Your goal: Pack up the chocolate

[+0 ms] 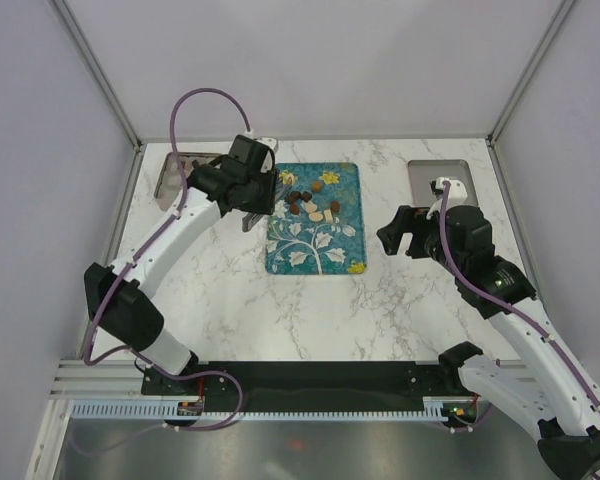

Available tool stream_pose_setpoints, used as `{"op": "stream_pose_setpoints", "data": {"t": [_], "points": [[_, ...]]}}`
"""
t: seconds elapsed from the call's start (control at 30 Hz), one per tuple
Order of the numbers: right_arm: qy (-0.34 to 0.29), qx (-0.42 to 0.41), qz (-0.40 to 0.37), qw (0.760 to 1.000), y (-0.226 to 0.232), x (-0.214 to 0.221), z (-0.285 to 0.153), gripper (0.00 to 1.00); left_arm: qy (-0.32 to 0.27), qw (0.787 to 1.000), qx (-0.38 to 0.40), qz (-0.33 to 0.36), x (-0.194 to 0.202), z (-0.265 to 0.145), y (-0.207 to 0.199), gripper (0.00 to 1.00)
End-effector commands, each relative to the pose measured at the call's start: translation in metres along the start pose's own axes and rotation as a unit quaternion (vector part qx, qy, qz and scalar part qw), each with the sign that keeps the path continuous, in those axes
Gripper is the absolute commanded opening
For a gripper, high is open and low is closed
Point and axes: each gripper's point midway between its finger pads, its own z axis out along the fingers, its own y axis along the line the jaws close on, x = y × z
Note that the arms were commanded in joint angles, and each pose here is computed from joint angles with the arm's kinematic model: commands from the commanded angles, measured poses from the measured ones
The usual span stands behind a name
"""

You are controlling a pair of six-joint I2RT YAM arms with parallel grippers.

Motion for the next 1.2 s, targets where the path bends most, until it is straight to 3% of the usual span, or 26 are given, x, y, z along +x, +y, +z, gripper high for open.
{"op": "stream_pose_setpoints", "data": {"t": [0.0, 0.3, 1.17], "points": [[-0.026, -0.004, 0.005, 1.0, 0.005, -0.019, -0.009, 0.96, -0.017, 1.0, 0.0, 0.007, -0.002, 0.009, -0.016, 0.45], [-0.026, -0.004, 0.002, 1.0, 0.005, -0.02, -0.009, 0.96, 0.026, 0.999, -0.011, 0.035, 0.03, 0.046, -0.034, 0.46], [-0.026, 0.008, -0.007, 1.0, 0.0, -0.017, -0.007, 0.96, 0.071, 0.996, -0.048, 0.036, 0.049, 0.102, -0.031, 0.49]]}}
